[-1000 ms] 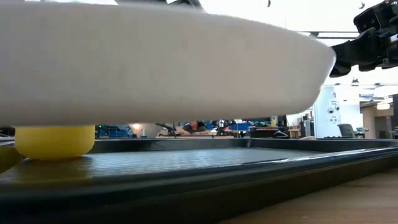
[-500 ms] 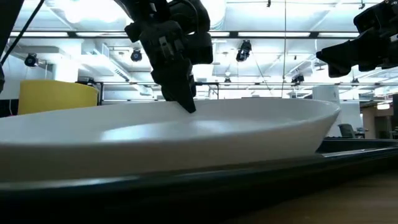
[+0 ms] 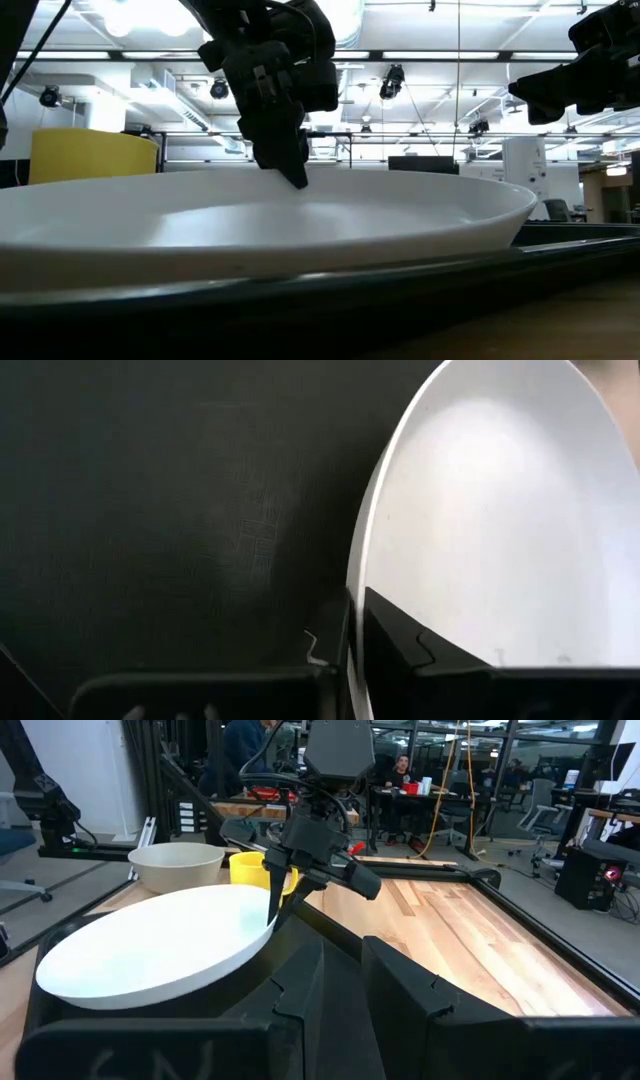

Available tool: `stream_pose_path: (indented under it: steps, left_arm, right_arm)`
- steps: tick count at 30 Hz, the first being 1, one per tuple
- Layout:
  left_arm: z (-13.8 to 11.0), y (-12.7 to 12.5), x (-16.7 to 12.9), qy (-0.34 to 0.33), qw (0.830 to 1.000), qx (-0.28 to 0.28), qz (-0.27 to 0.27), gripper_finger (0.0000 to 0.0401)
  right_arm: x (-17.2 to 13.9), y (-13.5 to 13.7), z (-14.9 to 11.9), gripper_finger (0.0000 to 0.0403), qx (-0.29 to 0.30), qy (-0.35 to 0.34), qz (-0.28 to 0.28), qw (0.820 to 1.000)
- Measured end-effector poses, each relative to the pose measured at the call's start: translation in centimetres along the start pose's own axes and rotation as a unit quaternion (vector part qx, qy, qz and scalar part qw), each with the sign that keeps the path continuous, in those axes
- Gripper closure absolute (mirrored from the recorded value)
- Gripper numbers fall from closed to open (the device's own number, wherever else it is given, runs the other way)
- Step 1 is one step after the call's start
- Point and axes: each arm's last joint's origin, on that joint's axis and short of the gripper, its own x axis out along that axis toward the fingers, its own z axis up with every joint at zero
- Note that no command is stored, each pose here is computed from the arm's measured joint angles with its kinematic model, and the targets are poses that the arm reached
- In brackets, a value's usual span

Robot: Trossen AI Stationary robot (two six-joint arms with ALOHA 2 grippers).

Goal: Set up tray
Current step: Put the white plate on the black serving tray, then put the gray bowl on the white plate

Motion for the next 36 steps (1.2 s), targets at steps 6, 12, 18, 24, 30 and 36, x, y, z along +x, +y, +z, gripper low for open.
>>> stream_pose_path:
  steps: [6, 12, 18, 24, 30, 36]
  left_arm:
    - [0.0, 0.0, 0.0, 0.001, 1.0, 0.0, 0.0, 0.0353]
    - [0.0, 0.0, 0.0, 0.002, 1.0, -0.001, 0.0, 0.0319]
    - [0.0, 0.0, 0.0, 0.001, 1.0, -0.001, 0.0, 0.03]
    - [0.0, 0.0, -0.1, 0.001, 1.0, -0.001, 0.0, 0.0294]
    - [0.0, -0.1, -0.4, 0.0, 1.0, -0.003, 0.001, 0.0294]
    - [-0.3, -0.5, -1.5, 0.01, 1.0, -0.019, 0.002, 0.0294]
  right_arm:
    - [0.0, 0.0, 0.0, 0.0335, 0.0, 0.0, 0.0, 1.0]
    - [0.0, 0.0, 0.0, 0.0335, 0.0, 0.0, 0.0, 1.0]
    - [0.0, 0.0, 0.0, 0.0335, 0.0, 0.0, 0.0, 1.0]
    - [0.0, 0.0, 0.0, 0.0335, 0.0, 0.0, 0.0, 1.0]
    - [0.0, 0.0, 0.0, 0.0335, 0.0, 0.0, 0.0, 1.0]
    - [0.0, 0.0, 0.0, 0.0335, 0.0, 0.0, 0.0, 1.0]
